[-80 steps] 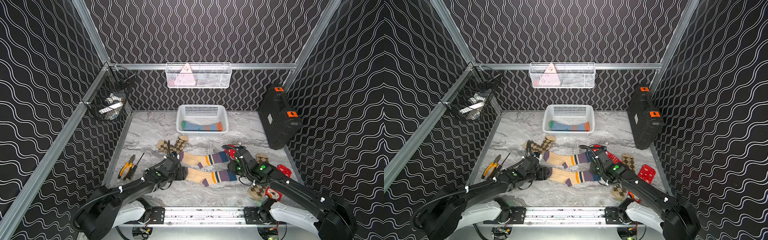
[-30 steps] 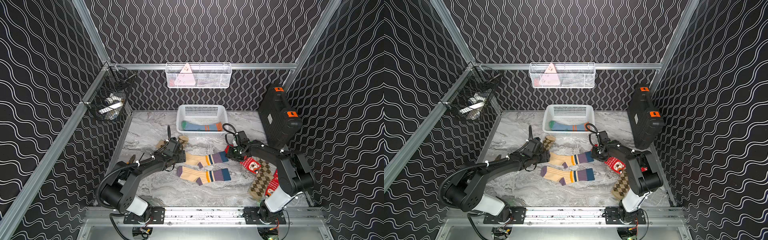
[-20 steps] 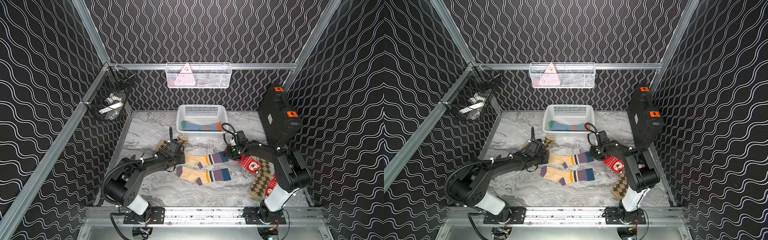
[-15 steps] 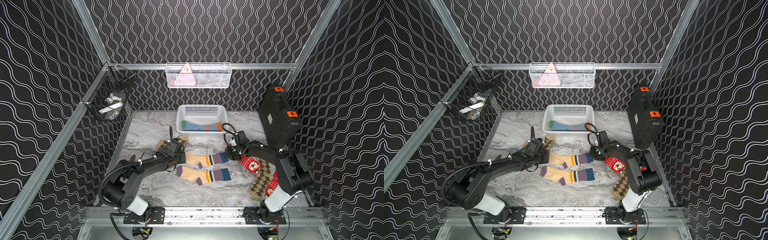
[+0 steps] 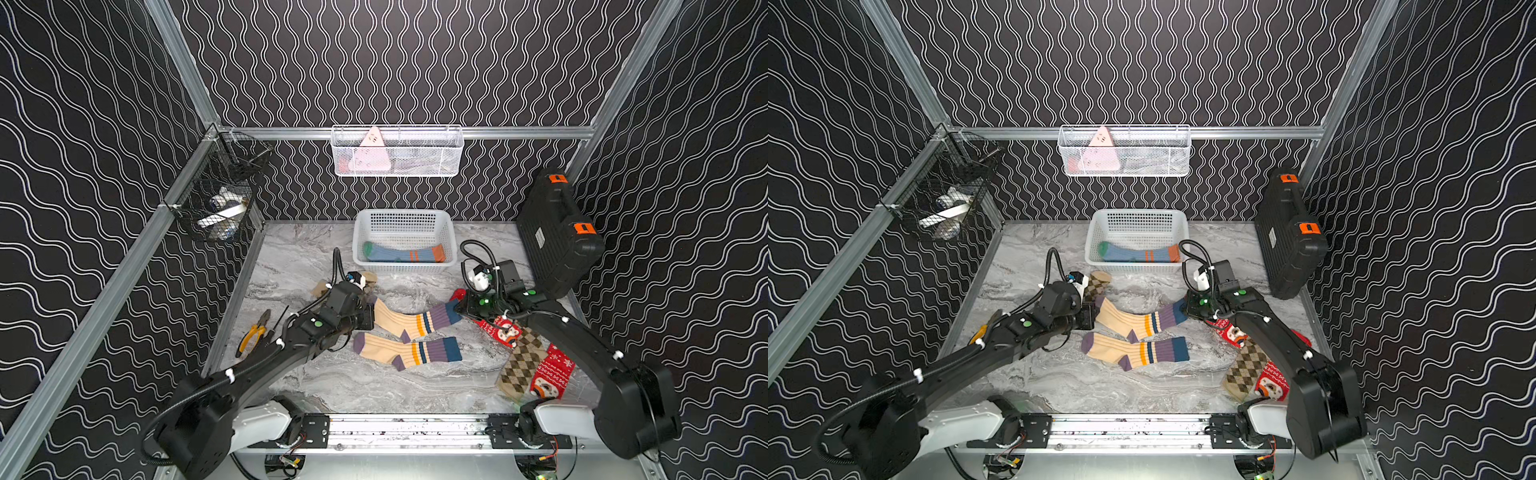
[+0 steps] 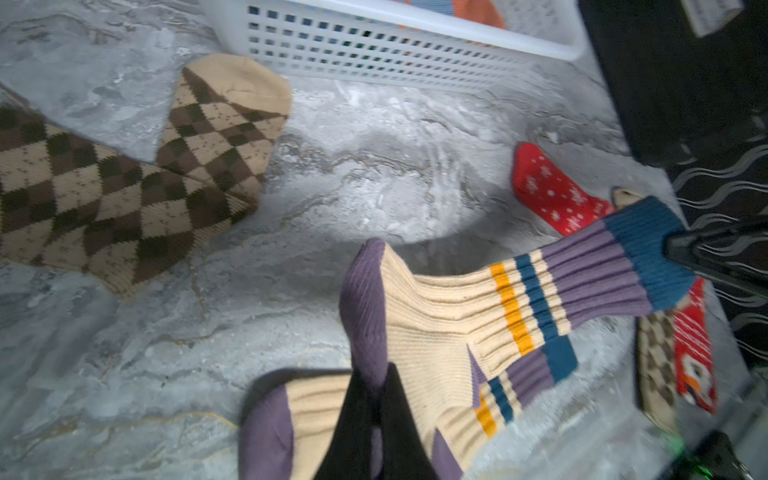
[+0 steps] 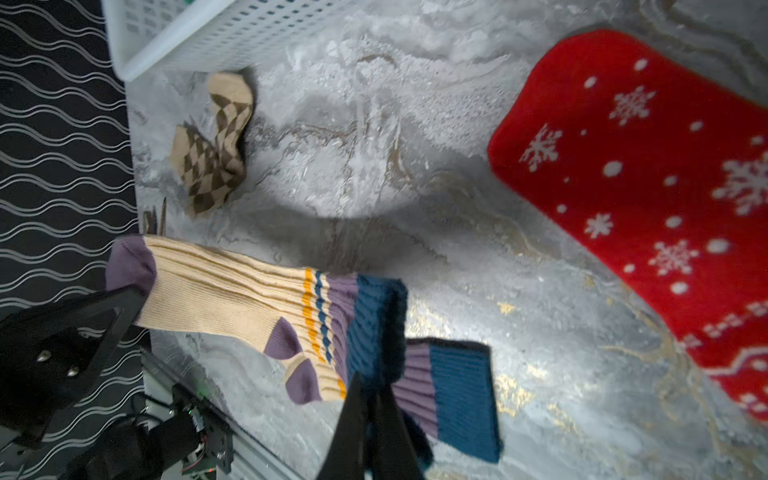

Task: Place the socks together as a pair
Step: Place the sock in the sock.

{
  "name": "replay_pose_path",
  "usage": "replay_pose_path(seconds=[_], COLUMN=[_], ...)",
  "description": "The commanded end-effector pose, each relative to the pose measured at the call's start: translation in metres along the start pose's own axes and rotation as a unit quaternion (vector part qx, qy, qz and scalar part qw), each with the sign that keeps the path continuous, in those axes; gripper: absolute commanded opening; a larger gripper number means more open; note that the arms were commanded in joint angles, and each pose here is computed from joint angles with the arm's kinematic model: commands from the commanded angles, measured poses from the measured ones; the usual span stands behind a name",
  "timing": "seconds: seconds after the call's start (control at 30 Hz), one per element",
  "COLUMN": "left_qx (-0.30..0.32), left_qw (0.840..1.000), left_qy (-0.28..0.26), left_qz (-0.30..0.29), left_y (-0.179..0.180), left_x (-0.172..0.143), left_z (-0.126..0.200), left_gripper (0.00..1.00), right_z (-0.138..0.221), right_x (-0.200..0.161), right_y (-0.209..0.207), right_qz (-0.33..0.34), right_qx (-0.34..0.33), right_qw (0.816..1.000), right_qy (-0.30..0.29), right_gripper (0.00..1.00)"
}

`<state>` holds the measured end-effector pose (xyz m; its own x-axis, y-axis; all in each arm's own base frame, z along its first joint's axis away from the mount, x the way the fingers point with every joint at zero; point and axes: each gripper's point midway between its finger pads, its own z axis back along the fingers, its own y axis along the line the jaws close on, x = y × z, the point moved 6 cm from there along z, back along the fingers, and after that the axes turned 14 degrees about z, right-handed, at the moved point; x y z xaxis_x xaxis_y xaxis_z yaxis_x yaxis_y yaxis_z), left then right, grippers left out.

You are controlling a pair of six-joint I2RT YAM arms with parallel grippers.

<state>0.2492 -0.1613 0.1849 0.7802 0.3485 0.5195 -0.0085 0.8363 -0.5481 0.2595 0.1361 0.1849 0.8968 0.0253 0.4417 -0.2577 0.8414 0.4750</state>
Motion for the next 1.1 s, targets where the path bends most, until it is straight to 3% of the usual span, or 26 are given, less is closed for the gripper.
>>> replay_pose_path(seconds=[0.0, 0.2, 0.37, 1.07], left_qx=[0.003, -0.001, 0.014, 0.066], left_qw=[1.0, 1.0, 0.999, 0.997], left_qy=[0.019, 0.022, 0.039, 0.031], left_qz=[-0.001, 0.004, 0.011, 0.007], left_y=[0.001, 0.011, 0.027, 0.051], left_x=[-0.014, -0.031, -0.047, -0.057], left_z=[0.018, 0.038, 0.02, -0.011], left_gripper=[0.0, 0.0, 0.0, 0.0], right_z=[0.011, 0.01, -0.009, -0.032], right_x=[-0.022, -0.053, -0.067, -0.06], right_y=[0.011, 0.014, 0.006, -0.012], right_qz=[-0.011, -0.014, -0.023, -0.007], right_qx=[0.027, 0.034, 0.033, -0.018], right_qw=[0.999, 0.998, 0.997, 0.997], right_qy=[0.031, 0.05, 0.067, 0.072], right_gripper=[0.0, 0.0, 0.0, 0.0])
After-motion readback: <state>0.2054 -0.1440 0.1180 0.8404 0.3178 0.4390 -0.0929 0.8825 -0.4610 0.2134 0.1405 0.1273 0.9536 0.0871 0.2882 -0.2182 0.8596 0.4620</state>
